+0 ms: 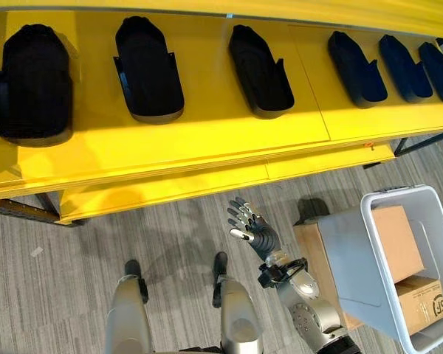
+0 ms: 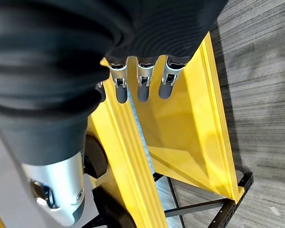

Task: Move parts from the plastic box to the shelf.

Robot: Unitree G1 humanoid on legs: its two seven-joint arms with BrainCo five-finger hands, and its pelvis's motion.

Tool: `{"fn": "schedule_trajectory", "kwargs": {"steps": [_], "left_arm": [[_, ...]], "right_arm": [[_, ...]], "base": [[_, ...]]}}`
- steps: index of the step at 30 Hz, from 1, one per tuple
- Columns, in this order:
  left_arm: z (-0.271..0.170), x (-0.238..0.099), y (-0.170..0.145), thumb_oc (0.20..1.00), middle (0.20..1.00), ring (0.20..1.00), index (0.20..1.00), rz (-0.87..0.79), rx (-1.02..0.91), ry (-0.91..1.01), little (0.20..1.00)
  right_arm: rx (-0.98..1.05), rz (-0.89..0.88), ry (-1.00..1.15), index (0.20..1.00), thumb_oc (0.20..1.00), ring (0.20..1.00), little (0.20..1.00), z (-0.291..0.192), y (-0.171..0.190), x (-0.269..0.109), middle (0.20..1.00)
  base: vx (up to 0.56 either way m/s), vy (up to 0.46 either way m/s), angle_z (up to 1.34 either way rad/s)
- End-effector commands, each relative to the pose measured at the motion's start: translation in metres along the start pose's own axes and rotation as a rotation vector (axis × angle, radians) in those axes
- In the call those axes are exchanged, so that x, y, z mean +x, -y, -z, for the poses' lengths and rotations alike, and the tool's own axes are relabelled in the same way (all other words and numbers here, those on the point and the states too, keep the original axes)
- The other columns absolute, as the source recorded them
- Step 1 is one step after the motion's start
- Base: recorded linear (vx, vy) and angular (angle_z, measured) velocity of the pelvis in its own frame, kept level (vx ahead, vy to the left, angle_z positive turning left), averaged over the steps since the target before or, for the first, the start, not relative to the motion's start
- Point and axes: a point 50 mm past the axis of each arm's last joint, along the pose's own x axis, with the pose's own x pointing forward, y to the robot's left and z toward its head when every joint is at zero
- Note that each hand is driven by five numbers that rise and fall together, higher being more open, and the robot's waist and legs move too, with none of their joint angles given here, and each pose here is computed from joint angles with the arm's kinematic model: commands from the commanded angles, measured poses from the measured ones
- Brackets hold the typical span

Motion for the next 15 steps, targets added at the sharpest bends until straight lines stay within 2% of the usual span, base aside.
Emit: {"fn": "schedule_trajectory", "kwargs": {"steps": [1, 9, 11, 12, 15], "left_arm": [[-0.029, -0.001, -0.007, 1.0, 1.0, 1.0, 1.0, 0.019, 0.01, 0.173, 1.0], [-0.03, -0.027, 0.024, 1.0, 1.0, 1.0, 1.0, 0.205, 0.06, 0.346, 1.0], [-0.025, -0.044, 0.03, 1.0, 1.0, 1.0, 1.0, 0.265, 0.071, 0.409, 1.0], [-0.007, -0.06, 0.03, 1.0, 1.0, 1.0, 1.0, 0.323, 0.056, 0.4, 1.0], [0.002, -0.068, 0.032, 1.0, 1.0, 1.0, 1.0, 0.334, 0.057, 0.396, 1.0]], "right_arm": [[-0.023, -0.023, 0.069, 1.0, 1.0, 1.0, 1.0, -0.017, 0.001, -0.007, 1.0], [-0.044, -0.021, 0.081, 1.0, 1.0, 1.0, 1.0, -0.02, 0.003, -0.005, 1.0], [-0.049, -0.008, 0.094, 1.0, 1.0, 1.0, 1.0, -0.022, 0.004, -0.007, 1.0], [-0.063, 0.012, 0.105, 1.0, 1.0, 1.0, 1.0, -0.025, 0.008, -0.009, 1.0], [-0.064, 0.018, 0.099, 1.0, 1.0, 1.0, 1.0, -0.024, 0.008, -0.01, 1.0]], "base": [[0.0, 0.0, 0.0], [0.01, 0.002, 0.05], [0.03, 0.004, 0.06], [0.0, 0.0, 0.0], [0.02, 0.009, 0.0]]}}
